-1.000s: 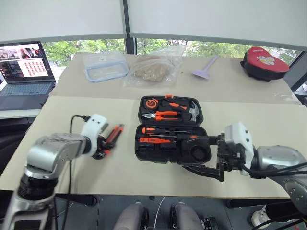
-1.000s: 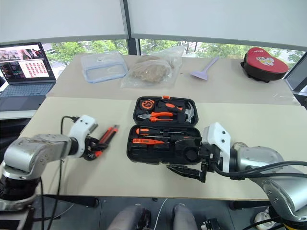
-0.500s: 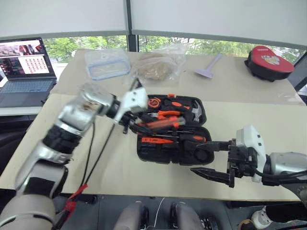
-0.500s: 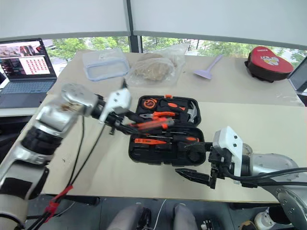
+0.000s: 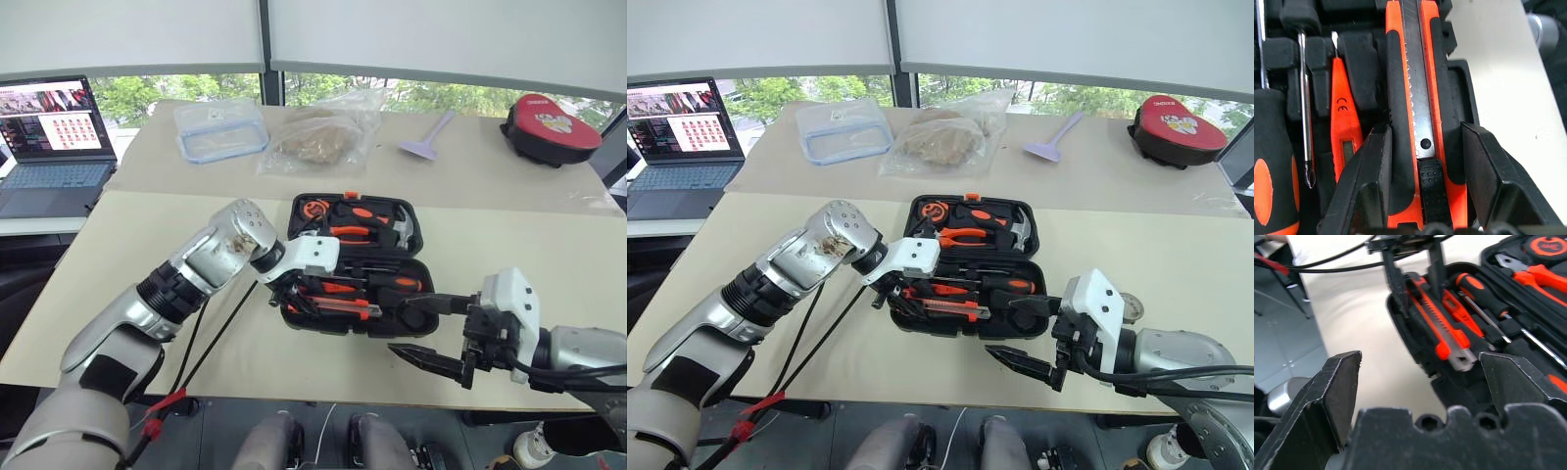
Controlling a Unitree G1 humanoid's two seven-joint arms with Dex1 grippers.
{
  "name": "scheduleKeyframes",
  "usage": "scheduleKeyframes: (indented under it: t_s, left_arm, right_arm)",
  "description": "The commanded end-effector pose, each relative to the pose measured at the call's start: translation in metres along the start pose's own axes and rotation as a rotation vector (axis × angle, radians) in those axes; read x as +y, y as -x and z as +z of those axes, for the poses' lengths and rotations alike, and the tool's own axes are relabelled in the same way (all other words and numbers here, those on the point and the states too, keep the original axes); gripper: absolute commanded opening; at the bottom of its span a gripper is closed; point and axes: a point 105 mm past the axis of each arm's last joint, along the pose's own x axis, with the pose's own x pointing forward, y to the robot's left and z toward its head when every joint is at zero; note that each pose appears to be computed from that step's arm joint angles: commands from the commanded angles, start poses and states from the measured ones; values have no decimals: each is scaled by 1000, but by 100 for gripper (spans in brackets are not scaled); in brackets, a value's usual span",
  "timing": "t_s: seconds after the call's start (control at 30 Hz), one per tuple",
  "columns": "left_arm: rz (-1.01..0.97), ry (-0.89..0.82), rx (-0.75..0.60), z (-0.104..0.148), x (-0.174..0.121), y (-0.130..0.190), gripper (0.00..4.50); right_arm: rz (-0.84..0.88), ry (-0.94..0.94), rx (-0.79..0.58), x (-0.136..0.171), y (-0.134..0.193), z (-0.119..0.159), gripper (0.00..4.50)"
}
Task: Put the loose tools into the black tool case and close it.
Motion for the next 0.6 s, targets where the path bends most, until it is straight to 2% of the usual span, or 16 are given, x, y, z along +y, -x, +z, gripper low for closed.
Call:
scheduleKeyframes:
  t_s: [0.03, 0.17, 0.23, 0.27, 0.4, 0.43, 0.6]
  left_arm:
    - [2, -2, 17, -3, 0, -11, 163]
    - [1, 5, 19, -3, 2, -16, 163]
    - [6, 8, 11, 0, 4, -17, 262]
    - [7, 12, -2, 3, 4, -15, 282]
    - [17, 44, -80, 17, 7, 4, 430]
    - [27, 46, -94, 19, 9, 9, 445]
    - [63, 46, -164, 24, 12, 26, 445]
  right_arm:
    - [-23, 57, -37, -1, 1, 11, 450]
    - [-26, 59, -36, -3, 1, 11, 450]
    - [-29, 59, -36, -5, 0, 11, 450]
    - [-31, 58, -36, -6, 0, 11, 450]
    - [-33, 55, -38, -7, 0, 11, 450]
    - [-33, 54, -38, -7, 0, 11, 450]
    - [-35, 48, -38, -8, -1, 9, 450]
